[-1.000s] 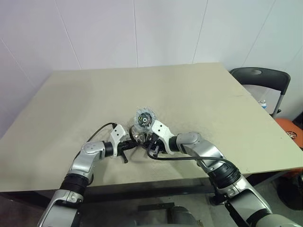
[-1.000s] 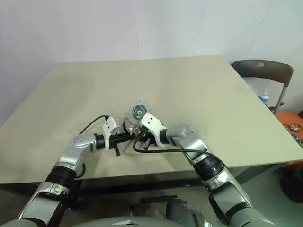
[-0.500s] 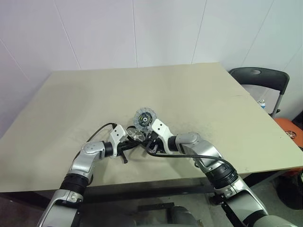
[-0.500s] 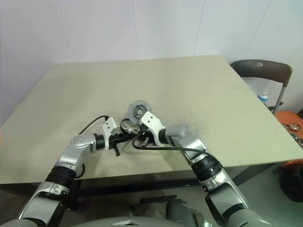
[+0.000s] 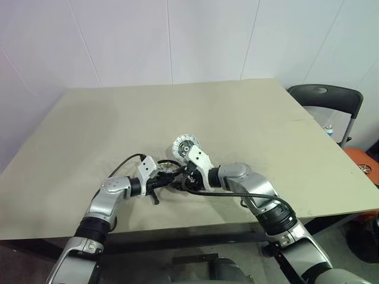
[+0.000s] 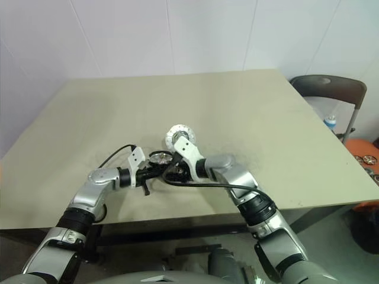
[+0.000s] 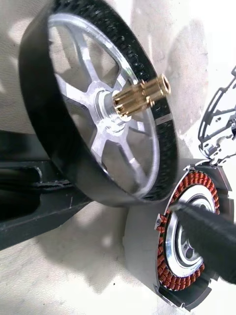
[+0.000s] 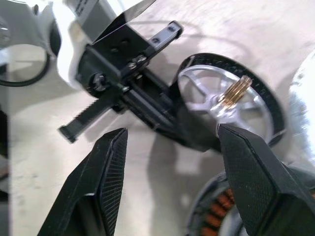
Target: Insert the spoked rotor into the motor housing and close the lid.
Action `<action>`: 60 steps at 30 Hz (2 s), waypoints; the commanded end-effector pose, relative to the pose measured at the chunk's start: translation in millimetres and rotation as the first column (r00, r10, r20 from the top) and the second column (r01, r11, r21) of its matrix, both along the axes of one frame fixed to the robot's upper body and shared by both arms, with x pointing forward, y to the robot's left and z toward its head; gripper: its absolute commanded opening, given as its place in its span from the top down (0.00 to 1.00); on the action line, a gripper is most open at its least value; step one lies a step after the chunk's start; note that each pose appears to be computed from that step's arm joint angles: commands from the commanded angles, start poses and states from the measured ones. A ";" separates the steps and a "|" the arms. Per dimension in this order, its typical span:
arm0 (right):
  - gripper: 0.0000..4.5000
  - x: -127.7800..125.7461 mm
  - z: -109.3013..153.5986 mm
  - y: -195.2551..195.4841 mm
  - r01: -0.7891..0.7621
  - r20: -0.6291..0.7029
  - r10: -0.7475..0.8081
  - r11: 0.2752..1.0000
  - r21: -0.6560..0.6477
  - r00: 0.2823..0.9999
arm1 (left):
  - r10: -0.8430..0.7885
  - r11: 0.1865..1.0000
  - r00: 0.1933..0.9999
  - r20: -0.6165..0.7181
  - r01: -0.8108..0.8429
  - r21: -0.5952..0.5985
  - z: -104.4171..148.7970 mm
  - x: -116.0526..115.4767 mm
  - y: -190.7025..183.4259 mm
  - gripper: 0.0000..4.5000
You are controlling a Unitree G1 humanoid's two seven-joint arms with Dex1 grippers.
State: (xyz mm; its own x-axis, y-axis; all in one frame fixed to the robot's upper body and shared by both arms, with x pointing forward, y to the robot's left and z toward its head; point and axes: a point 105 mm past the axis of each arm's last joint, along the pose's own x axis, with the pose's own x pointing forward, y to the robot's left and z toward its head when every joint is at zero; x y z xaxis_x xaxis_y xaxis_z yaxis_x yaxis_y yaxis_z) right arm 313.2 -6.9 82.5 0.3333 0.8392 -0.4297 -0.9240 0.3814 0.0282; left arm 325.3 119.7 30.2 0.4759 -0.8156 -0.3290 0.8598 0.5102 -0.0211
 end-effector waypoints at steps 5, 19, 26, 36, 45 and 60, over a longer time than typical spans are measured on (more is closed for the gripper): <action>0.32 10.4 27.1 15.6 -0.021 0.174 0.020 1.000 0.007 0.985 | -0.001 1.000 0.999 0.038 0.002 -0.004 10.6 4.2 1.4 1.00; 0.32 10.0 13.4 23.8 -0.059 0.217 0.074 0.996 -0.073 0.973 | 0.076 0.997 0.996 0.050 -0.077 0.008 15.3 10.4 26.2 1.00; 0.32 10.8 10.3 30.8 -0.059 0.232 0.072 0.996 -0.063 0.970 | 0.080 0.997 0.996 0.049 -0.080 0.006 14.4 10.6 25.8 1.00; 0.91 18.7 8.6 31.6 0.000 0.260 0.010 0.999 -0.041 0.966 | 0.081 0.997 0.995 0.052 -0.081 0.005 15.1 11.6 25.9 1.00; 1.00 18.7 7.0 29.0 0.007 0.251 0.005 0.999 -0.043 0.968 | 0.077 0.997 0.996 0.051 -0.078 0.005 14.7 12.4 24.7 1.00; 0.42 16.7 1.8 36.9 -0.019 0.278 0.045 0.995 -0.094 0.959 | 0.079 0.997 0.996 0.049 -0.080 0.009 13.2 11.5 25.5 1.00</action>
